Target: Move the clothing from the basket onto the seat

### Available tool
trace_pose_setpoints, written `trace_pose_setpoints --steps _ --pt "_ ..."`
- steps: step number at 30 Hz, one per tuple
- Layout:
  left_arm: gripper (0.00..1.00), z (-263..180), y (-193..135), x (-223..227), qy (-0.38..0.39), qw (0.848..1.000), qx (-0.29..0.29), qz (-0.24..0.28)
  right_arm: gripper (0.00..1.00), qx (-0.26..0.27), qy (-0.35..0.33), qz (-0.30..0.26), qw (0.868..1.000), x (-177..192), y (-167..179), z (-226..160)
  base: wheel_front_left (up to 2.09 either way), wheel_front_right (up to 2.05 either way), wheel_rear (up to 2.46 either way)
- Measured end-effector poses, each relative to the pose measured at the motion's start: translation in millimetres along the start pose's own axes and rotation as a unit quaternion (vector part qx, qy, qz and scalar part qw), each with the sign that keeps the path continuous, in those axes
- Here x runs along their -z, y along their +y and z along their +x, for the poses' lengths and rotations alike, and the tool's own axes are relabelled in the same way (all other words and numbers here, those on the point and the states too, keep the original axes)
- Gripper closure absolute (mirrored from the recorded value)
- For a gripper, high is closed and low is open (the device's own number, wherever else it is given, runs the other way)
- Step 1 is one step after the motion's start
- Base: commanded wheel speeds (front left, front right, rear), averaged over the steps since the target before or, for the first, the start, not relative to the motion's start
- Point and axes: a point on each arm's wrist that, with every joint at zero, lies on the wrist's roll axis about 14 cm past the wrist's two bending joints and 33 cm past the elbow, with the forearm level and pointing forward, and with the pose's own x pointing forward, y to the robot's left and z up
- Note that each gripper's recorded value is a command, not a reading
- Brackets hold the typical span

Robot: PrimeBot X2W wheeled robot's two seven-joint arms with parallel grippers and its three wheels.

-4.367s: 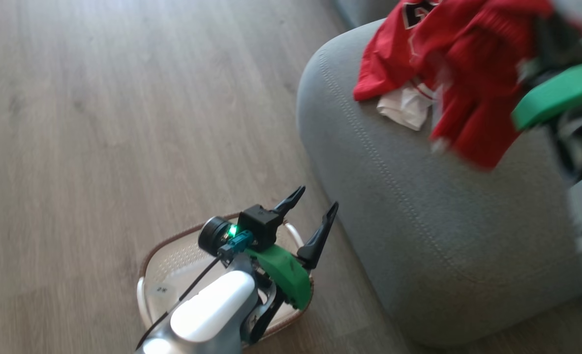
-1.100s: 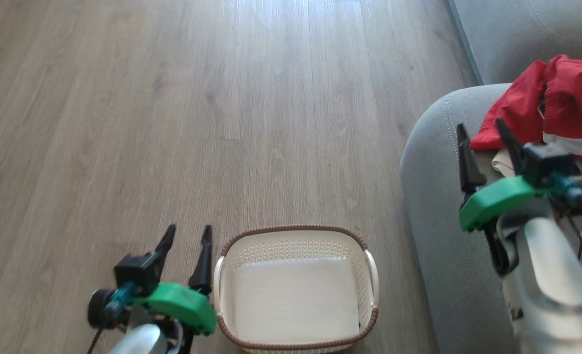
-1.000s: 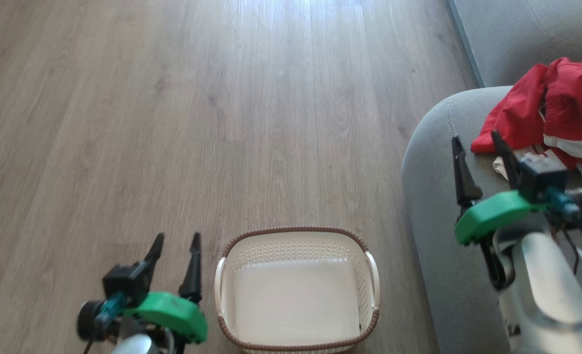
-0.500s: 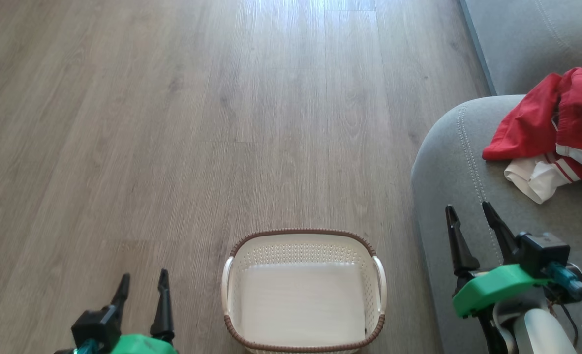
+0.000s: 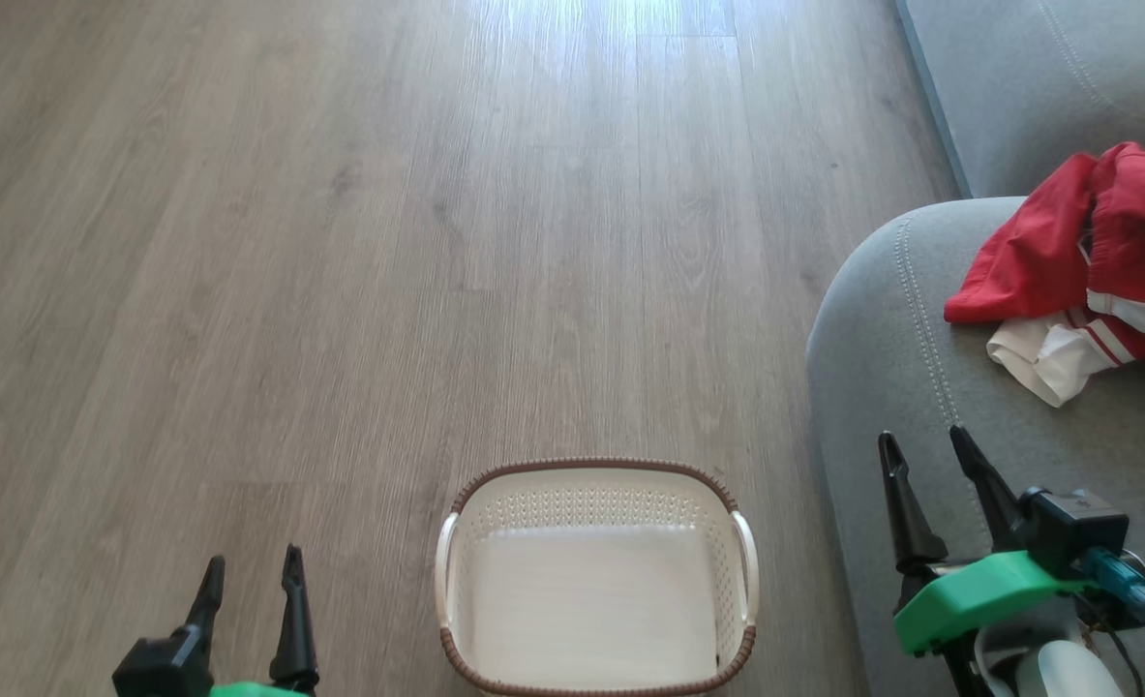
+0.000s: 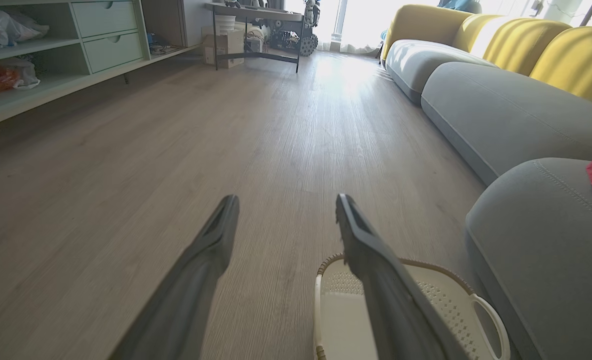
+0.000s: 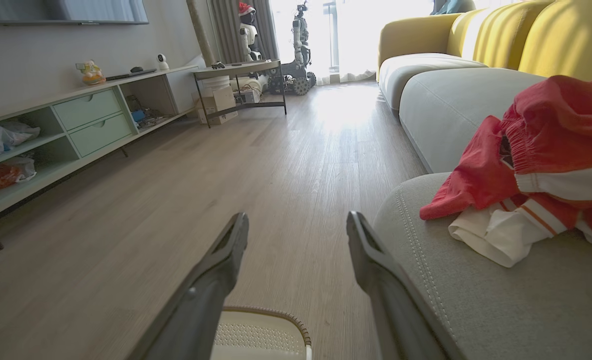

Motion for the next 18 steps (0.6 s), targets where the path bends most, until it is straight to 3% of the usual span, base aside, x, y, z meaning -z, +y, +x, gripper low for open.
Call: trace_pose_setpoints --steps 18 --pt "0.0 -2.3 3.0 1.9 0.0 1.0 0.001 -0.006 0.0 0.012 -0.002 0.001 1.0 0.3 -7.4 -2.9 0.0 0.0 0.0"
